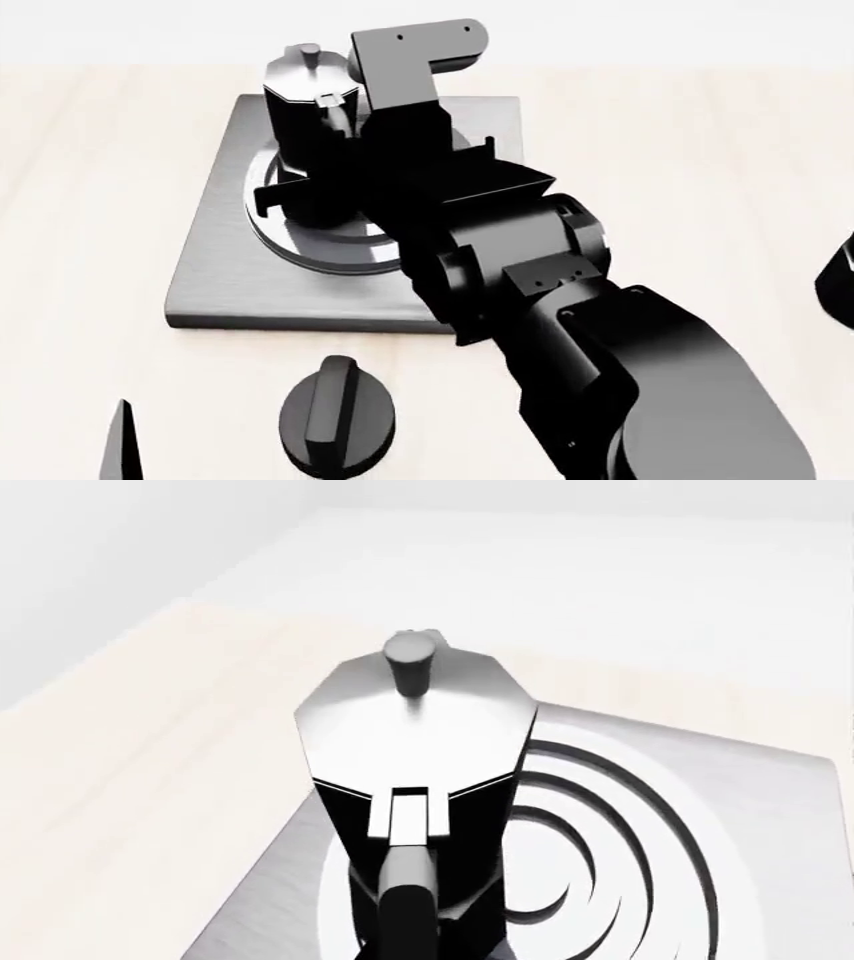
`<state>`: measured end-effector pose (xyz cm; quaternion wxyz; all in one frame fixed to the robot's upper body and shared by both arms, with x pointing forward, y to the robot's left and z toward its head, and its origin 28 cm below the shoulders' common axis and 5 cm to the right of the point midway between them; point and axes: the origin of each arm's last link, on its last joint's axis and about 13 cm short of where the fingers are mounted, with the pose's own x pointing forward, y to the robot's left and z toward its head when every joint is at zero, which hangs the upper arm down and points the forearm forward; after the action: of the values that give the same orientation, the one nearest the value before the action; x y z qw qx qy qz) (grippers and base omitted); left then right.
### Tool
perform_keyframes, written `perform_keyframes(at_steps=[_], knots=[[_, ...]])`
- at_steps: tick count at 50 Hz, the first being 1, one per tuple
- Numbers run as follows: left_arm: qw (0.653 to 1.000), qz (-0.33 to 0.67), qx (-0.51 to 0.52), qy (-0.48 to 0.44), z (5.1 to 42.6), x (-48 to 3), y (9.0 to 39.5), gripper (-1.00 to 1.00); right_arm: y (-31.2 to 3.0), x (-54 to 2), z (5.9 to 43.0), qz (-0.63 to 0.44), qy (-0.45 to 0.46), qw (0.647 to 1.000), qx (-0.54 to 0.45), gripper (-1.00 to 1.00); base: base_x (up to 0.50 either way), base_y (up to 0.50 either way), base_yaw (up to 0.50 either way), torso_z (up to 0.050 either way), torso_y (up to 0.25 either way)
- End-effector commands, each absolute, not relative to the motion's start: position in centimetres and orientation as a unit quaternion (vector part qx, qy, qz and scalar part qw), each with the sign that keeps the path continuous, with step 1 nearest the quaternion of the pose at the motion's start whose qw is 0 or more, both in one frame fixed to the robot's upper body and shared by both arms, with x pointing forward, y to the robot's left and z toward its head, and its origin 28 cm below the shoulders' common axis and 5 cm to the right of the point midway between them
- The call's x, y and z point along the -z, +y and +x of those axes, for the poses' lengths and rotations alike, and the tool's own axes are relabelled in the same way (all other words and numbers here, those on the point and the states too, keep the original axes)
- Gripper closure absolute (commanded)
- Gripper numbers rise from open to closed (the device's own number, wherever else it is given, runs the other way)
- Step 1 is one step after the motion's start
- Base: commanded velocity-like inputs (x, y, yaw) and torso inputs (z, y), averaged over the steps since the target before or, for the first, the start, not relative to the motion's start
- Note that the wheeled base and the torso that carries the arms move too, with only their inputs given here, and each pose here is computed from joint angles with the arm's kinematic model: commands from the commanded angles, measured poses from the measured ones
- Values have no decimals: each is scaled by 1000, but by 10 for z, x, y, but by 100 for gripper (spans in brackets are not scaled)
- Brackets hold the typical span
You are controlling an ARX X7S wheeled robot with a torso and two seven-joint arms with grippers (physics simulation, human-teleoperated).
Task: Put both moka pots on the stove.
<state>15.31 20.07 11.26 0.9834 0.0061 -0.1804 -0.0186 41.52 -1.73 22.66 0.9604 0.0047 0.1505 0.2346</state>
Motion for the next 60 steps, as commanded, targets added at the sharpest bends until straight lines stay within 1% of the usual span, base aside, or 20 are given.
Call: perform_keyframes(at_steps=[1,4,5,11,17,23,29,35,40,44,45,46,48,49,50,51,53,55,56,60], knots=[[982,3,20,-186,153,-112,200,-100,-19,-218,415,0,157,960,-230,100,0,0,0,0,0],[982,4,19,-186,153,-112,200,-100,-19,-216,415,-3,161,960,-229,100,4,0,1,0,0],[982,4,19,-186,153,-112,200,-100,-20,-215,415,-5,163,960,-227,-100,0,0,0,0,0],[982,4,19,-187,153,-112,201,-100,-23,-218,416,-2,160,961,-225,-100,0,0,0,0,0],[982,3,19,-187,153,-112,201,-100,-30,-224,420,-1,134,964,-230,-100,0,0,0,0,0],[982,6,19,-188,152,-113,201,-100,-51,-238,374,-10,70,966,-248,-100,0,0,0,0,0],[982,8,20,-188,152,-113,200,-100,-72,-238,322,-16,48,960,-276,-100,0,0,0,0,0],[982,9,21,-188,152,-114,199,-100,-89,-235,297,-8,31,957,-288,-100,0,0,0,0,0],[982,7,23,-187,152,-114,199,-100,-99,-237,280,25,10,954,-298,-100,0,0,0,0,0],[982,9,22,-188,152,-114,199,-100,-109,-239,271,29,-29,963,-267,-100,0,0,0,0,0],[982,9,22,-187,153,-114,199,-100,-114,-240,270,11,-31,967,-254,-100,0,0,0,0,0],[982,8,23,-187,152,-114,199,-100,-117,-240,269,5,-31,964,-265,-100,0,0,0,0,0],[982,8,23,-187,153,-114,199,-100,-125,-241,267,3,-67,967,-244,-100,0,0,0,0,0],[982,8,23,-187,153,-114,199,-100,-128,-241,266,0,-69,968,-240,-100,0,0,0,0,0],[982,8,23,-187,153,-114,199,-100,-130,-242,265,-13,-82,966,-246,-100,0,0,0,0,0],[982,7,23,-187,153,-114,199,-100,-136,-243,263,-46,-121,963,-235,-100,0,0,0,0,0],[982,7,23,-188,152,-114,199,-100,-146,-246,261,-36,-119,967,-223,-100,0,0,0,0,0],[982,7,21,-189,152,-114,199,-100,-155,-245,259,-61,-115,968,-216,-100,0,0,0,0,0],[982,7,21,-189,152,-114,199,-100,-159,-246,258,-51,-121,968,-212,-100,0,0,0,0,0],[982,7,22,-188,152,-114,199,-100,-180,-243,253,-82,-130,977,-151,-100,0,0,0,0,0]])
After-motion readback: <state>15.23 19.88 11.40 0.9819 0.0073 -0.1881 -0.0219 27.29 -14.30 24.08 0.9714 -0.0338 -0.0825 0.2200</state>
